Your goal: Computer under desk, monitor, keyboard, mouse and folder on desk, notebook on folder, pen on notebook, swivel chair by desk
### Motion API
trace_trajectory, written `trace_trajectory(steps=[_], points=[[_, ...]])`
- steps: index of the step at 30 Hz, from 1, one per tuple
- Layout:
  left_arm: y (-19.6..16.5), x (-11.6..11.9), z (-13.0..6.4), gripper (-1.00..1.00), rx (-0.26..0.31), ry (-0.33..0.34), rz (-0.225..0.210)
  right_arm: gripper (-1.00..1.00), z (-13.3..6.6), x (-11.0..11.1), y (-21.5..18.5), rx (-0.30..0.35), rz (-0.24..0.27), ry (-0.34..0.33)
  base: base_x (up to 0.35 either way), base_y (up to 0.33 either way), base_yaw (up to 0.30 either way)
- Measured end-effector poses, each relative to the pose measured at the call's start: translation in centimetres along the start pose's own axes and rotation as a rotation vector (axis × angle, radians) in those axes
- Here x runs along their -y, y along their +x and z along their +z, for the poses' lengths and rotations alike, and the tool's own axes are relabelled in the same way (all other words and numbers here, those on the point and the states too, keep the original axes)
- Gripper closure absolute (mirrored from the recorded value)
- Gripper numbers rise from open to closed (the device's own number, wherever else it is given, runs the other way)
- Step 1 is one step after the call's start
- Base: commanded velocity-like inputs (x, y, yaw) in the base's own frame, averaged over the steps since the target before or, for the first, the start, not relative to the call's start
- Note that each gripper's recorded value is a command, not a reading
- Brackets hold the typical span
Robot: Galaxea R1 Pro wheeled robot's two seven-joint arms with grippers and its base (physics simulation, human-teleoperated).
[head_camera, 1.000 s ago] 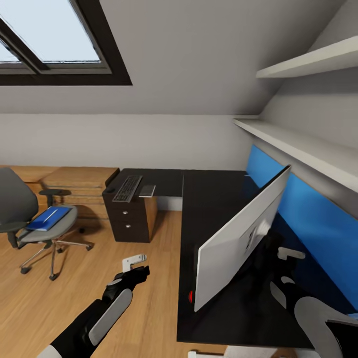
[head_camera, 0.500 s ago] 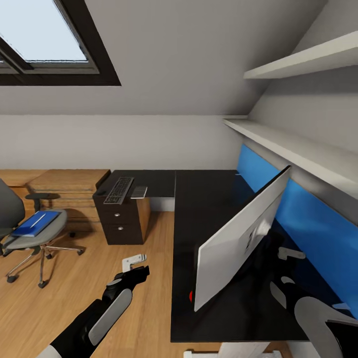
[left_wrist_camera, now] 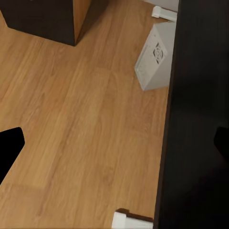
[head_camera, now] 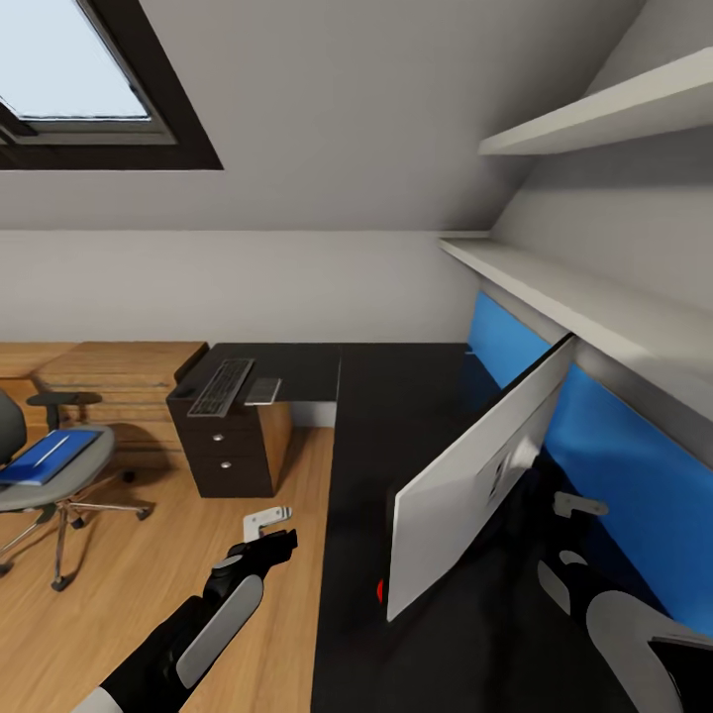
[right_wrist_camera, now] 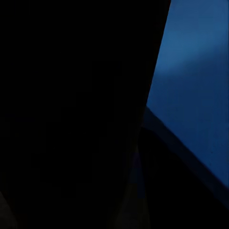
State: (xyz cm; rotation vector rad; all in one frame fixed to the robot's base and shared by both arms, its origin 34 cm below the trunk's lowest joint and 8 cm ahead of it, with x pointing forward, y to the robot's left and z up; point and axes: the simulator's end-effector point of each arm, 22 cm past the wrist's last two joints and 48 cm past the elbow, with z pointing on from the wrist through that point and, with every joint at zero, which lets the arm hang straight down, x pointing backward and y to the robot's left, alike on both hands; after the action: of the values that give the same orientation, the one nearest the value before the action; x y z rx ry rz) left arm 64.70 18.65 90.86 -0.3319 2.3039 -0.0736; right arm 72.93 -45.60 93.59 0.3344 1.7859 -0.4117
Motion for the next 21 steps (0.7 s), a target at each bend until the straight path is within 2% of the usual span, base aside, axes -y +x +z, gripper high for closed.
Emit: trace_trajectory(steps=[7,18,21], points=[[0.02,0.00,0.00,-1.00,0.000,0.000,0.000,1.00,0.01,-0.01,-0.03,0.001,0.000,-0.001,0.271,-0.006,0.000],[0.10,0.04,0.05,-1.00,-0.004,0.002,-0.003,1.00,0.03,-0.09,0.04,-0.001,-0.002,-0.003,0.020,0.000,0.000],[0.09,0.05,0.01,-1.00,-0.003,0.002,-0.003,1.00,0.00,0.00,0.03,-0.001,0.000,0.000,0.180,0.000,0.000]])
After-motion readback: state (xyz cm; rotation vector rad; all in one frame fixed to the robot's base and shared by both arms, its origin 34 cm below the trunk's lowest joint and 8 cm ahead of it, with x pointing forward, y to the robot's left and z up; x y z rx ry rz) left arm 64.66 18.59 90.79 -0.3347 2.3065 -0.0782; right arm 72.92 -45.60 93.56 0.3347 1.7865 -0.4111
